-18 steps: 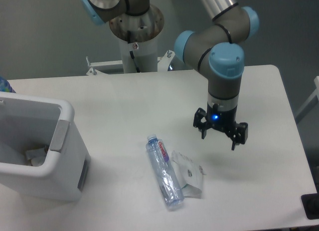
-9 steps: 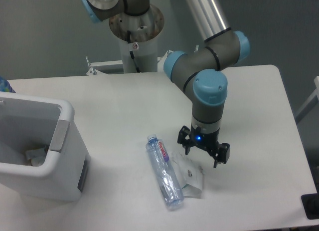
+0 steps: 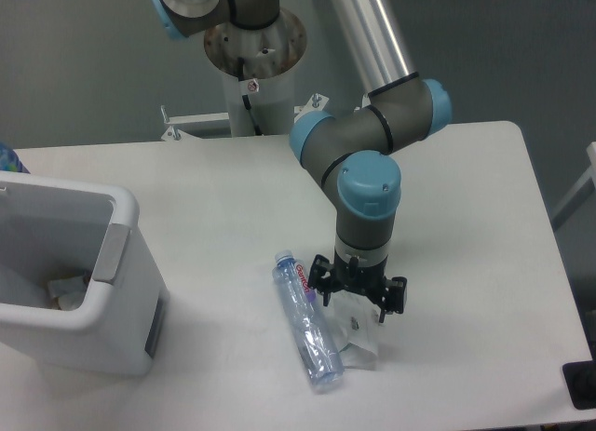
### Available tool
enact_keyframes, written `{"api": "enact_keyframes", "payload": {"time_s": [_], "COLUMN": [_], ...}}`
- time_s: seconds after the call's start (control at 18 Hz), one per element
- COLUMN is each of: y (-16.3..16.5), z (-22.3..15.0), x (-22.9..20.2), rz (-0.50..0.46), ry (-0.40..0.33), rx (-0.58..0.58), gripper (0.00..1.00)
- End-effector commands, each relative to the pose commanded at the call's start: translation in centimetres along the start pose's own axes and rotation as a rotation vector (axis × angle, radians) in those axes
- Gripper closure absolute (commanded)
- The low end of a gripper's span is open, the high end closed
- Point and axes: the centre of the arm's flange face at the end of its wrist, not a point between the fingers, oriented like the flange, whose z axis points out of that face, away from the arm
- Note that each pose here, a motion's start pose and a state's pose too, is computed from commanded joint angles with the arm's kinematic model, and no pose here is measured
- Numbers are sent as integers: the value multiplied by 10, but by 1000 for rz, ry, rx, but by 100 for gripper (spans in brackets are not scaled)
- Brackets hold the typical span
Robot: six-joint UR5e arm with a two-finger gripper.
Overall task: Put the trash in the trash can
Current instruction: 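Close the gripper on the crumpled white paper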
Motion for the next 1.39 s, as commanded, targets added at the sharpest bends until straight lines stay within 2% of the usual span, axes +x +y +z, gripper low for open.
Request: {"api": "enact_keyframes", "payload": {"time_s": [0.44, 0.72, 0.78, 0.89, 0.94, 1.0, 1.39], "y": [-2, -19, -23, -24, -25, -25, -25], "z": [8, 22, 25, 26, 24, 23, 13], "x": [4, 0, -1, -2, -2, -2, -8], "rz": [-26, -24, -23, -26, -26, -21, -18], "ry": [9, 10, 10, 9, 7, 8, -4], "rx": [-7, -4, -3, -4, -1, 0, 13], "gripper": [0, 1, 11, 51, 80, 100, 100]}}
